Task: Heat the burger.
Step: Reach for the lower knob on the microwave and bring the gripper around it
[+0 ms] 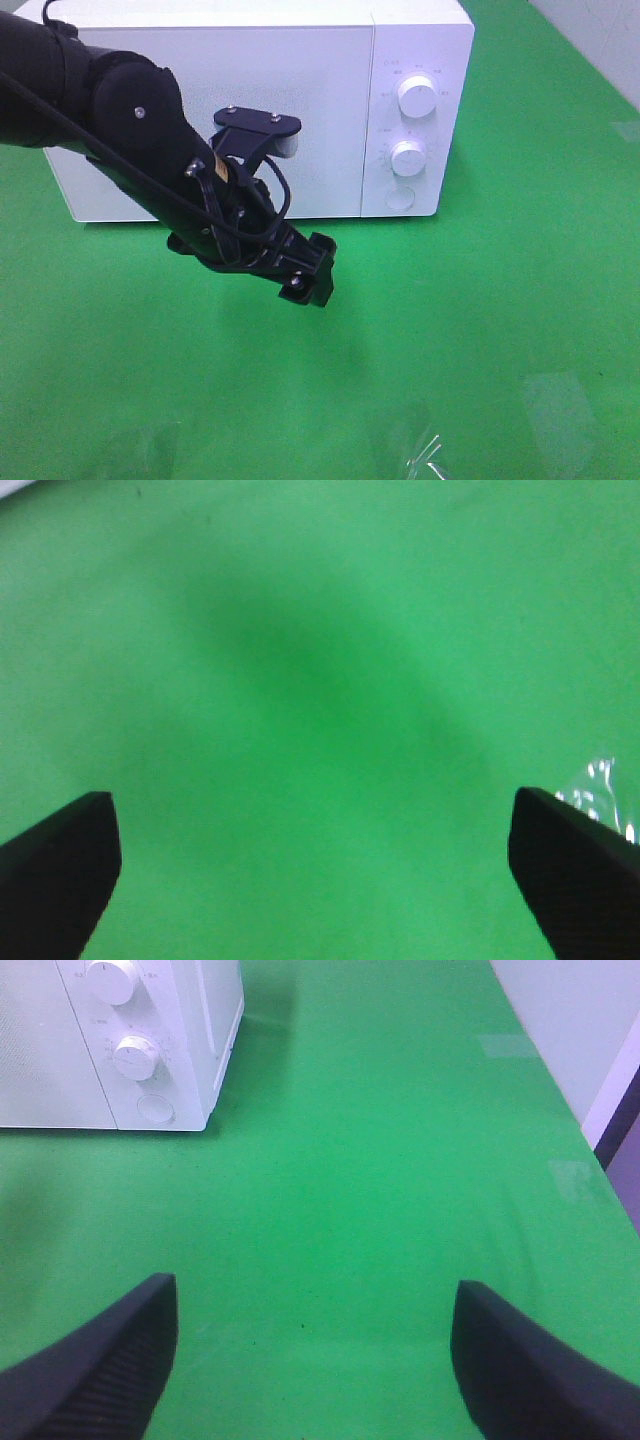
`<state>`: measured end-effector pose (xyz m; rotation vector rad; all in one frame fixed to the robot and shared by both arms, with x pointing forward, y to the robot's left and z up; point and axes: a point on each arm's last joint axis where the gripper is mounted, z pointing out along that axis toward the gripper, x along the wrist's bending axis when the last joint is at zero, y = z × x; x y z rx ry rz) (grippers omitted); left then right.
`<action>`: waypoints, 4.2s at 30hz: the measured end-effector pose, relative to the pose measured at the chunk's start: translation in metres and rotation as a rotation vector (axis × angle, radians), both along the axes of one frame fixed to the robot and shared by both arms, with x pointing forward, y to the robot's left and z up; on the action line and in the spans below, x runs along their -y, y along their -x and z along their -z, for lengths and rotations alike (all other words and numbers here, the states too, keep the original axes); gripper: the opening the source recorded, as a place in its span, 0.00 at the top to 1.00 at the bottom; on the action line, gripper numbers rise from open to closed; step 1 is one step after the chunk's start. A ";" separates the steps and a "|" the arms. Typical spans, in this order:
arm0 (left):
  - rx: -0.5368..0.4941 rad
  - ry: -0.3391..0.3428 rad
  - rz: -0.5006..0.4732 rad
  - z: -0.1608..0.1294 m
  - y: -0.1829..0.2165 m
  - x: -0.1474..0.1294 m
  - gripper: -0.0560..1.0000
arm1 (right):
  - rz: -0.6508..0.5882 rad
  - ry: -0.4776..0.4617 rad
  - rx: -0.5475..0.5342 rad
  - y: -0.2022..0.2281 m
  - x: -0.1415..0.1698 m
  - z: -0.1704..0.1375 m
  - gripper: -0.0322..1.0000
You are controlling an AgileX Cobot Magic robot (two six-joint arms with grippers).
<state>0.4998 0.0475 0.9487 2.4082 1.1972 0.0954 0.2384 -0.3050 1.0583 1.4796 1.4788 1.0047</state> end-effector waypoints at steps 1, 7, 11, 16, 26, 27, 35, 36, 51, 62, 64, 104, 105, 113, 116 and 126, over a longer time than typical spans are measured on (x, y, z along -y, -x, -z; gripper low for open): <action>-0.051 -0.031 0.008 -0.001 0.005 -0.003 0.01 | 0.000 0.000 0.000 0.000 0.000 0.000 0.24; -0.131 -0.061 0.019 -0.016 0.017 -0.010 0.01 | 0.000 0.000 0.000 0.000 0.000 0.000 0.24; -0.159 -0.074 0.030 -0.026 0.024 -0.015 0.01 | 0.000 0.000 0.000 0.000 0.000 0.000 0.24; -0.210 -0.114 0.010 -0.046 0.029 -0.035 0.01 | 0.000 0.000 0.000 0.000 0.000 0.000 0.24; -0.268 -0.111 -0.230 -0.088 0.010 -0.124 0.01 | 0.000 0.000 0.000 0.000 0.000 0.000 0.24; -0.268 -0.111 -0.230 -0.088 0.010 -0.124 0.01 | 0.000 0.000 0.000 0.000 0.000 0.000 0.24; -0.225 -0.092 -0.447 -0.121 0.014 -0.195 0.01 | 0.000 0.000 0.000 0.000 0.000 0.000 0.24; -0.202 -0.101 -0.491 -0.128 0.018 -0.210 0.01 | 0.000 0.000 0.000 0.000 0.000 0.000 0.24; -0.110 -0.071 -0.624 -0.140 0.084 -0.242 0.01 | 0.000 0.000 0.000 0.000 0.000 0.000 0.24; -0.074 -0.054 -0.604 -0.109 0.146 -0.242 0.01 | 0.000 0.000 0.000 0.000 0.000 0.000 0.24; -0.046 -0.043 -0.600 -0.105 0.158 -0.241 0.01 | 0.000 0.000 0.000 0.000 0.000 0.000 0.24; 0.673 0.152 -0.654 -0.109 0.269 -0.243 0.01 | 0.000 0.000 0.000 0.000 0.000 0.000 0.24; 0.676 0.153 -0.654 -0.109 0.270 -0.243 0.01 | 0.000 0.000 0.000 0.000 0.000 0.000 0.24; 0.677 0.152 -0.656 -0.109 0.270 -0.243 0.01 | 0.000 0.000 0.000 0.000 0.000 0.000 0.24; 0.677 0.152 -0.656 -0.109 0.270 -0.243 0.01 | 0.000 0.000 0.000 0.000 0.000 0.000 0.24; 0.677 0.152 -0.656 -0.109 0.270 -0.243 0.01 | 0.000 0.000 0.000 0.000 0.000 0.000 0.24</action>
